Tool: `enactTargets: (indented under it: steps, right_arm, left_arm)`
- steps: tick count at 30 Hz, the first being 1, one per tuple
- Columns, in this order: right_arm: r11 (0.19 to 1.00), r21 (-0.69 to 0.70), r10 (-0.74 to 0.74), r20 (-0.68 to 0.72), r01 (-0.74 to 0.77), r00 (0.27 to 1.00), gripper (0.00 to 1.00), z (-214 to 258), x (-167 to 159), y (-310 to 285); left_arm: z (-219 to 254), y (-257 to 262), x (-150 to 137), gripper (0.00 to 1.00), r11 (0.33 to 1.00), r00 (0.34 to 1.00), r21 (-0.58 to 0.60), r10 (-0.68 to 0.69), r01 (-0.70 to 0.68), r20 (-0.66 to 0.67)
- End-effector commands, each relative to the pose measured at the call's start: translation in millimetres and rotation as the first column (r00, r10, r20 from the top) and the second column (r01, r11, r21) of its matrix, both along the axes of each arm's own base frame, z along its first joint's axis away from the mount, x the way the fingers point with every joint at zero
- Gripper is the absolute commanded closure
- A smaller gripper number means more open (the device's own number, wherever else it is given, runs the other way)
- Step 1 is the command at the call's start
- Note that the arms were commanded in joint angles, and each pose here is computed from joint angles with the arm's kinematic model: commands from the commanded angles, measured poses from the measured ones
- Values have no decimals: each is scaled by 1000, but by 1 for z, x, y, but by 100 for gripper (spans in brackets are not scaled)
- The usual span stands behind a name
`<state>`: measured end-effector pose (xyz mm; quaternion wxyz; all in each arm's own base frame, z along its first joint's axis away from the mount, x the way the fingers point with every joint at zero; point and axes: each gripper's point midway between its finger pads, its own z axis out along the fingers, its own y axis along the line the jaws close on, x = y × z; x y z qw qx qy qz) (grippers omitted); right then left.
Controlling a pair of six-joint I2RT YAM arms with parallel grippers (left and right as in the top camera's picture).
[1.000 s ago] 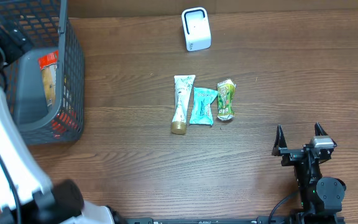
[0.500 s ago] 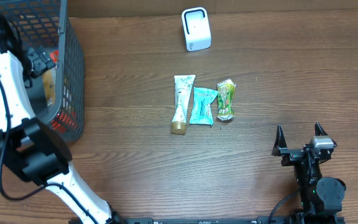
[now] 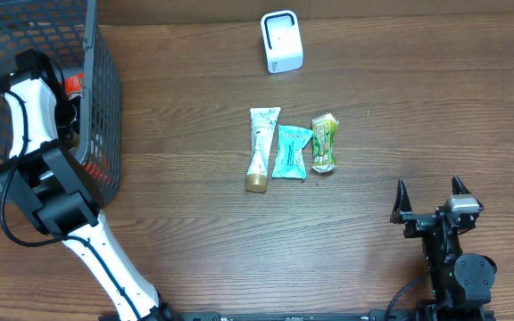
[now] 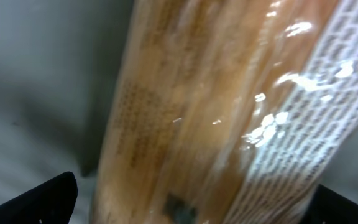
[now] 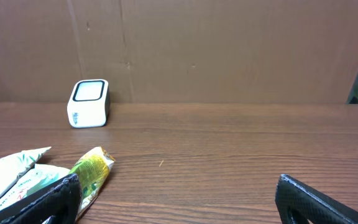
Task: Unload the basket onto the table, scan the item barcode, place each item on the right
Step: 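Grasp the pasta pack and lift it out of the basket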
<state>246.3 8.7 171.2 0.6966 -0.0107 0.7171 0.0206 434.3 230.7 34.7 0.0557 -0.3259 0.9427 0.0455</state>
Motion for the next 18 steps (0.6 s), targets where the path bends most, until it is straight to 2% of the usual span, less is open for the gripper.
enactTargets:
  steps: [1, 2, 3, 4, 5, 6, 8, 13, 18]
  right_arm:
    - [1000, -5, -12, 5, 12, 1000, 0, -1, 0, -2]
    - [1000, -5, -12, 5, 12, 1000, 0, -1, 0, -2]
    - [1000, -5, -12, 5, 12, 1000, 0, -1, 0, -2]
    - [1000, -4, -12, 5, 12, 1000, 0, -1, 0, -2]
    - [1000, -4, -12, 5, 12, 1000, 0, -1, 0, -2]
    - [1000, -4, -12, 5, 12, 1000, 0, -1, 0, -2]
    - [1000, -5, -12, 5, 12, 1000, 0, -1, 0, -2]
    - [1000, -4, -12, 5, 12, 1000, 0, -1, 0, -2]
    - [1000, -5, -12, 5, 12, 1000, 0, -1, 0, -2]
  left_arm:
    - [-29, -6, -8, 0, 999, 997, -31, -24, 22, -66]
    - [-30, -7, -9, 8, 999, 997, -33, -25, 23, -72]
    - [-32, -7, -9, 22, 999, 997, -35, -26, 24, -76]
    - [-32, -8, -10, 40, 999, 997, -36, -26, 24, -78]
    - [-32, -8, -10, 65, 999, 997, -37, -26, 23, -79]
    - [-32, -7, -10, 78, 999, 997, -36, -26, 23, -79]
    - [-28, -5, -10, 96, 999, 997, -26, -25, 23, -76]
    - [3, 1, -3, 96, 1000, 999, -1, -18, 18, -31]
    - [93, 13, 13, 96, 997, 991, 73, 22, -32, 135]
